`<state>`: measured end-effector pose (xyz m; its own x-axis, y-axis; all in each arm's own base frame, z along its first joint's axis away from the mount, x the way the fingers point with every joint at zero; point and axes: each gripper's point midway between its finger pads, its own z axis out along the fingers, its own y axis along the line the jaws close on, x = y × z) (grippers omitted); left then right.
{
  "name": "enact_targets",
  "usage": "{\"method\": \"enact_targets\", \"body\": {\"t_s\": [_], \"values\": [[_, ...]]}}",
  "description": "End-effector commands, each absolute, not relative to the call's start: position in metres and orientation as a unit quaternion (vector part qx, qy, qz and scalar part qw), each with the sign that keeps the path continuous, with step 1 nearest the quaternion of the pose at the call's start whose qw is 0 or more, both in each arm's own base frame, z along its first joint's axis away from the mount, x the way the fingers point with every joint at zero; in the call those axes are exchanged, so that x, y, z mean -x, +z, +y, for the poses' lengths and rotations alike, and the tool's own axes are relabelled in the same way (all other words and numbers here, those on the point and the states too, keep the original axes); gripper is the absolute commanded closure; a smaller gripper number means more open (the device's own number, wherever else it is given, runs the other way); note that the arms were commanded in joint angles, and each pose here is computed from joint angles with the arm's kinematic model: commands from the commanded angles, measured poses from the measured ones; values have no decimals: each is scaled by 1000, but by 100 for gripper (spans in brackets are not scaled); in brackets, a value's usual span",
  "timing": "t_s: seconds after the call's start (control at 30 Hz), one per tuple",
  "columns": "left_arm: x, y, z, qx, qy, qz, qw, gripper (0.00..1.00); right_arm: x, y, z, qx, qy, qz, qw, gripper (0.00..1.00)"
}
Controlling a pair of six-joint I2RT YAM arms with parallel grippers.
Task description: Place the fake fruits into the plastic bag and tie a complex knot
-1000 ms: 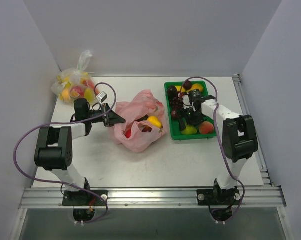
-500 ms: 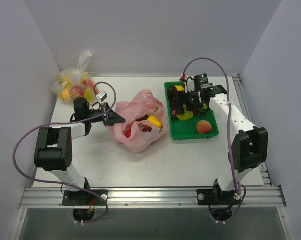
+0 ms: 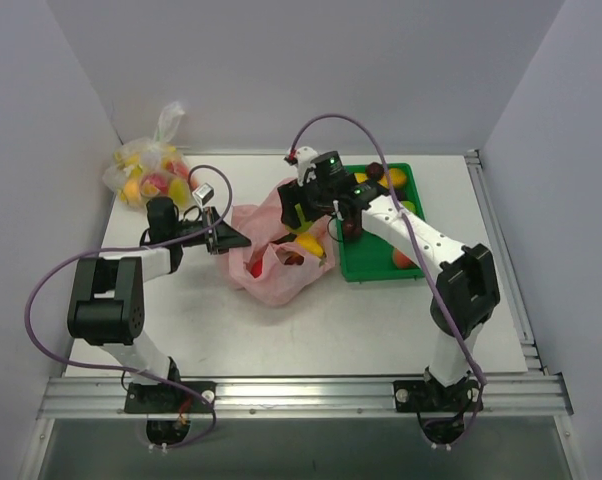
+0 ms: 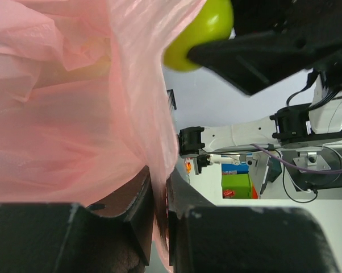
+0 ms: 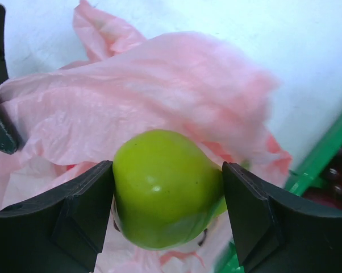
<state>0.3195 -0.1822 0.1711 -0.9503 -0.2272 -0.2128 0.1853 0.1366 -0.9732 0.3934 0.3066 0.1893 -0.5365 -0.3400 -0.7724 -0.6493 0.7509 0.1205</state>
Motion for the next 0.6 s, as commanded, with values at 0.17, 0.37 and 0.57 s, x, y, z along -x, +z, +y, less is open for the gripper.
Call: {"method": "enact_targets", "body": {"t_s": [0.17,0.37,0.57], "values": [[-324,186,-181,-9,-660,729,181,80,-371,203,380,320,241,796,453,100],[-335,189,-167,15,-661,725,193,81,-328,147,401,375,244,800,400,100],[-341,193,-161,24,-666,717,203,81,-290,110,396,402,254,808,348,100]]}}
